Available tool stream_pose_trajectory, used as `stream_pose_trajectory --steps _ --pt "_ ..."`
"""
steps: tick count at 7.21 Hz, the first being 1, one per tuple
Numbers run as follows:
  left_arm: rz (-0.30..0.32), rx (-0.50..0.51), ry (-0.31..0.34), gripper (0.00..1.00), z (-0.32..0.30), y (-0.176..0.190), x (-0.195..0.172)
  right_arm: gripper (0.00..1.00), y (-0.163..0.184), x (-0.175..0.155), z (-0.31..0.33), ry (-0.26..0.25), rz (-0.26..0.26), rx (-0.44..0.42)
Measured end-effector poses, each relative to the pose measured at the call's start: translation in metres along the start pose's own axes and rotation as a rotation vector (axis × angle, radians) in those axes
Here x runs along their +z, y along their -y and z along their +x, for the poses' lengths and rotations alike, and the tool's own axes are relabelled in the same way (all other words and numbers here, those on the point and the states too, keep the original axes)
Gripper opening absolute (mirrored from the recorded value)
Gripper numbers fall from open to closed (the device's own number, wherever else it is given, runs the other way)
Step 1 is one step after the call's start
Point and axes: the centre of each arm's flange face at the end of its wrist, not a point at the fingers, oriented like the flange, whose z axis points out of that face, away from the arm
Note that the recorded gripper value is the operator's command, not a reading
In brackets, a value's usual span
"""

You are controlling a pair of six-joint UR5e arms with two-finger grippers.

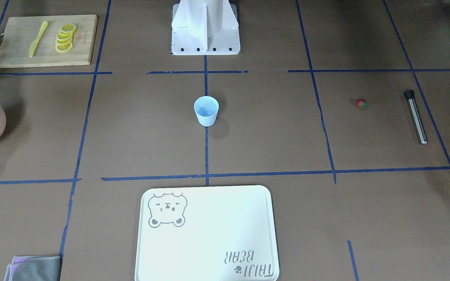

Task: Mash ice and strawberries in cup
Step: 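Lower the right gripper into the pink bowl and grasp an ice cube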

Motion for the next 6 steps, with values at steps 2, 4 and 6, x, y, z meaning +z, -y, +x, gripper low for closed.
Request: stream_pose_trajectory --steps 2,4,6 --pt "-0.001 -0.001 0.000 1.00 -0.0002 -0.0003 0.0002 0.56 -0.0008 0.0030 -0.0043 0.001 -0.006 -0.015" --pt "-0.002 -0.002 0.000 1.00 -0.0006 -0.0005 0.0006 0.06 -0.0015 0.0040 -0.0064 0.000 -0.008 -0.026" --pt "-0.002 -0.002 0.000 1.00 -0.0006 -0.0004 0.0006 0.04 -0.0019 0.0036 -0.0059 -0.002 -0.007 -0.030"
